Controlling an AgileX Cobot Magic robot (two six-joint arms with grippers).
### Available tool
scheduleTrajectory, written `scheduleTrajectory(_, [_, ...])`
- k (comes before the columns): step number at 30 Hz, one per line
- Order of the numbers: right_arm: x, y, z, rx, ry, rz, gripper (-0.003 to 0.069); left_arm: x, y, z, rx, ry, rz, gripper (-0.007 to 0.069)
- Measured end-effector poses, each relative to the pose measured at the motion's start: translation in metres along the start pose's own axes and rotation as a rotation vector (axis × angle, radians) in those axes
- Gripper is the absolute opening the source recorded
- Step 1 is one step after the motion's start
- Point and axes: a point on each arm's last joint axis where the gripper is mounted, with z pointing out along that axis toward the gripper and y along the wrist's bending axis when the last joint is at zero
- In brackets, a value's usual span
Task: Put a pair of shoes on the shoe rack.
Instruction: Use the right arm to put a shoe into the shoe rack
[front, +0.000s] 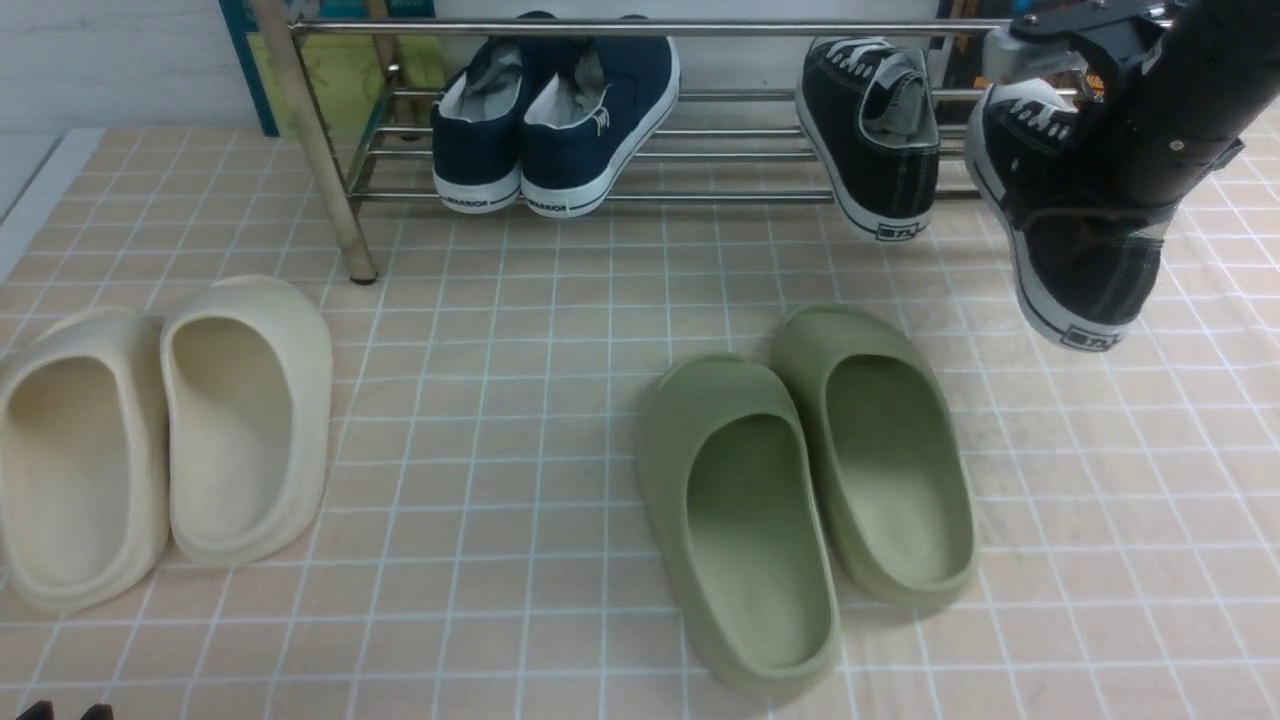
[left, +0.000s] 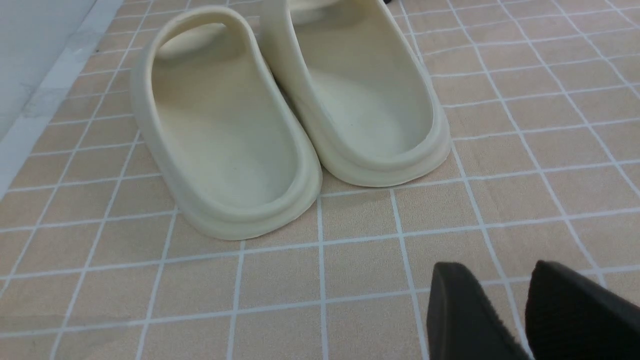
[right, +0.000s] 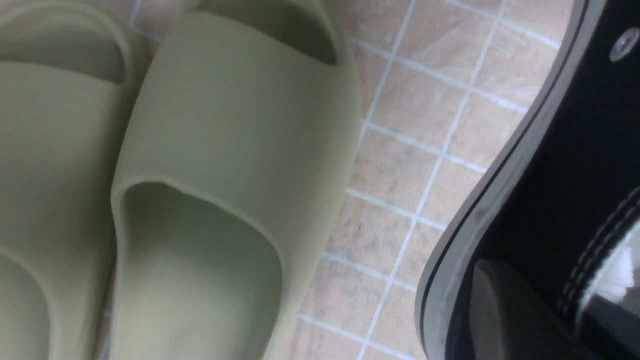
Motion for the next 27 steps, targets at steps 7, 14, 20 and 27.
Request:
scheduleTrajectory(7, [-0.016, -0.006, 0.018, 0.02, -0.027, -0.028, 0.0013, 0.0, 0.0, 0.0, 0.0, 0.0, 0.0, 0.0237])
scheduleTrajectory(14, [-0.046, -0.015, 0.042, 0.055, -0.039, -0.052, 0.0013, 0.0, 0.0, 0.0, 0.0, 0.0, 0.0, 0.0238])
scheduleTrajectory(20, [-0.07, -0.023, 0.055, 0.098, -0.093, -0.075, 0.0013, 0.0, 0.0, 0.0, 0.0, 0.0, 0.001, 0.0238])
scheduleTrajectory(27, [-0.074, -0.026, 0.079, 0.101, -0.093, -0.12, 0.0013, 0.0, 0.0, 0.0, 0.0, 0.0, 0.001, 0.0238])
